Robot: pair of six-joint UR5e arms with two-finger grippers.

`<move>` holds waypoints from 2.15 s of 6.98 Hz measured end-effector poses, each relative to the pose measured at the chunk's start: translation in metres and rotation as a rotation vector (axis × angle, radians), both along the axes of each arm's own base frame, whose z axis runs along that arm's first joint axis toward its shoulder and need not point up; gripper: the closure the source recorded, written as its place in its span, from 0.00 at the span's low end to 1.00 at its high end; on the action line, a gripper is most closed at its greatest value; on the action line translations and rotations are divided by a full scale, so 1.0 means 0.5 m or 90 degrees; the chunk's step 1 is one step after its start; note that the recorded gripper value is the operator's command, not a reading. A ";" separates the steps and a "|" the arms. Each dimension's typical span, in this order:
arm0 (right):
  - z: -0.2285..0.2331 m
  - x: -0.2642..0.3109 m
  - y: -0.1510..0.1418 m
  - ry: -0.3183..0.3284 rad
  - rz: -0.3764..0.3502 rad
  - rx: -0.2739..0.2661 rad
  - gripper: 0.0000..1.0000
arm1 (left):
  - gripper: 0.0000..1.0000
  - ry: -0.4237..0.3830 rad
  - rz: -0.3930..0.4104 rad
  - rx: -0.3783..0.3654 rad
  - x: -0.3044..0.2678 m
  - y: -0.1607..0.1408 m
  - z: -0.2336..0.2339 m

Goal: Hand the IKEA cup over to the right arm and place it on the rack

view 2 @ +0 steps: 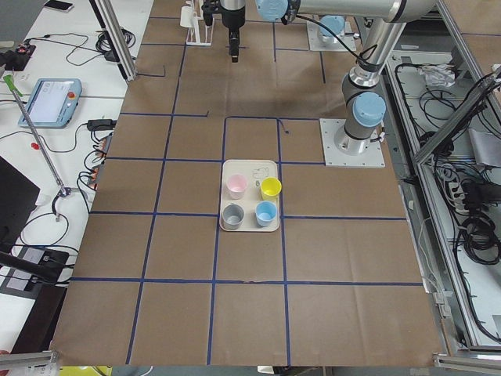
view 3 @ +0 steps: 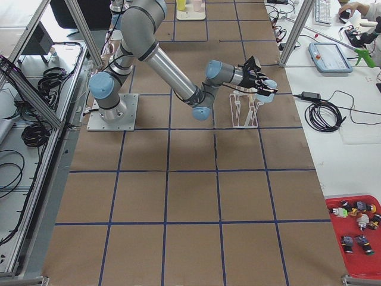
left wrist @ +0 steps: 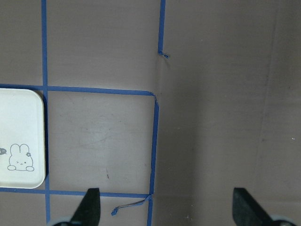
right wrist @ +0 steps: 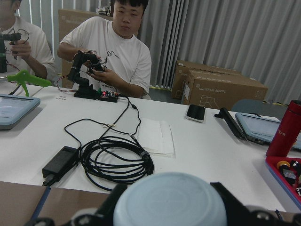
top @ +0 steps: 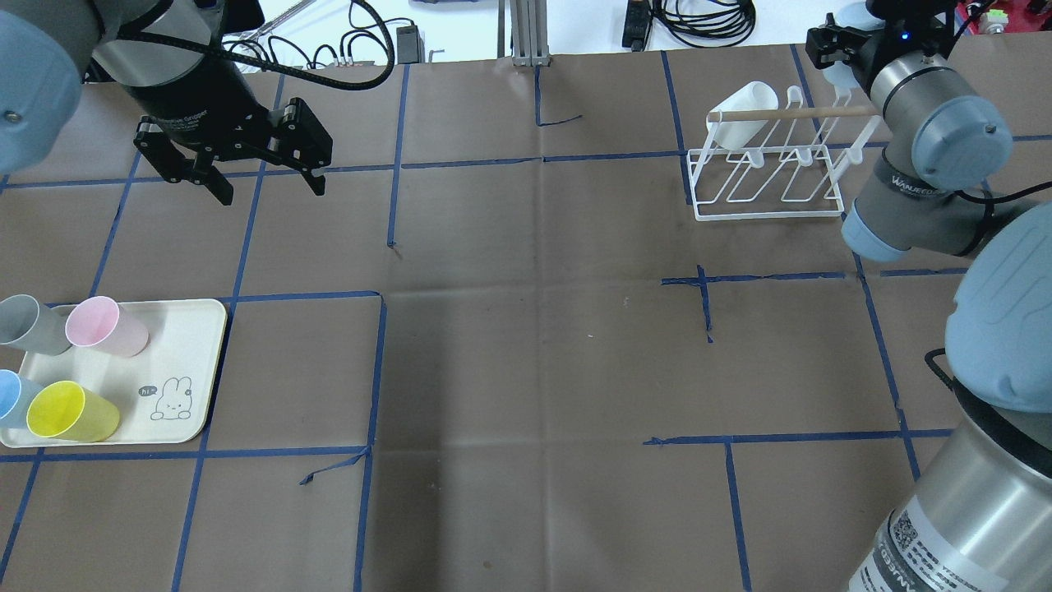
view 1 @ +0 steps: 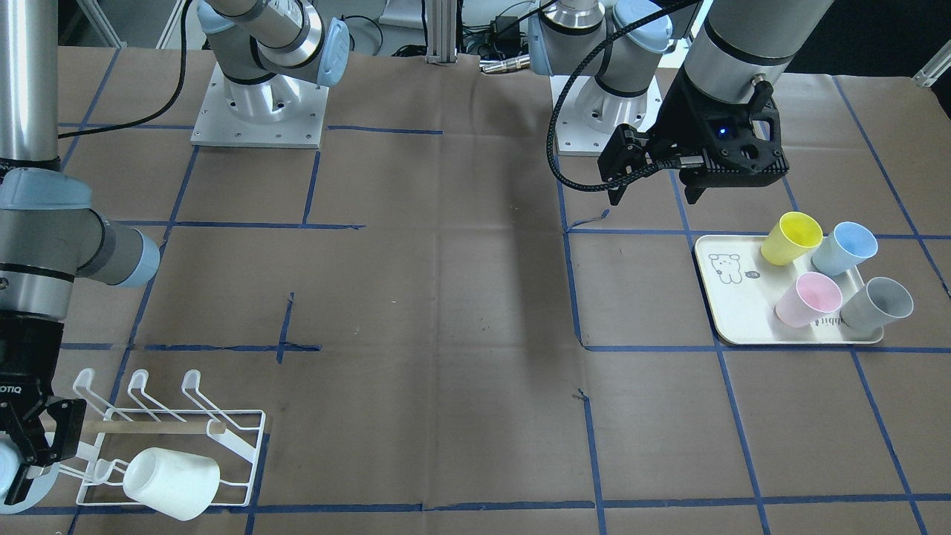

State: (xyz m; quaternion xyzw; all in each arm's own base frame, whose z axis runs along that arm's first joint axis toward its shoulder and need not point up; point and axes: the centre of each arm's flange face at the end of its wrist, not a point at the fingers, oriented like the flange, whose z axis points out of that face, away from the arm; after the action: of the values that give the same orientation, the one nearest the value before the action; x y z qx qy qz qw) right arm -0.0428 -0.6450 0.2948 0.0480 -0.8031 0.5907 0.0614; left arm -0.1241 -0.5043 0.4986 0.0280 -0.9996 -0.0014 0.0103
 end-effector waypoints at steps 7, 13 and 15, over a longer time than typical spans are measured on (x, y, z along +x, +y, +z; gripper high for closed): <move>-0.065 -0.012 0.001 -0.018 0.022 0.010 0.44 | 0.00 0.000 -0.001 0.002 -0.001 0.003 -0.001; -0.068 -0.020 0.001 -0.098 0.006 0.018 0.00 | 0.00 0.000 -0.001 0.001 -0.001 0.003 0.000; -0.042 -0.021 0.000 -0.097 0.004 0.011 0.00 | 0.00 -0.001 -0.001 0.000 -0.001 0.003 0.000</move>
State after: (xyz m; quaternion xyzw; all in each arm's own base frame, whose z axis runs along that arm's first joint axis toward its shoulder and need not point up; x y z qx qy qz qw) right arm -0.0533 -0.6451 0.2736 0.0061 -0.8104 0.5858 -0.0022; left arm -0.1244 -0.5029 0.4987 0.0272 -0.9996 -0.0015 0.0092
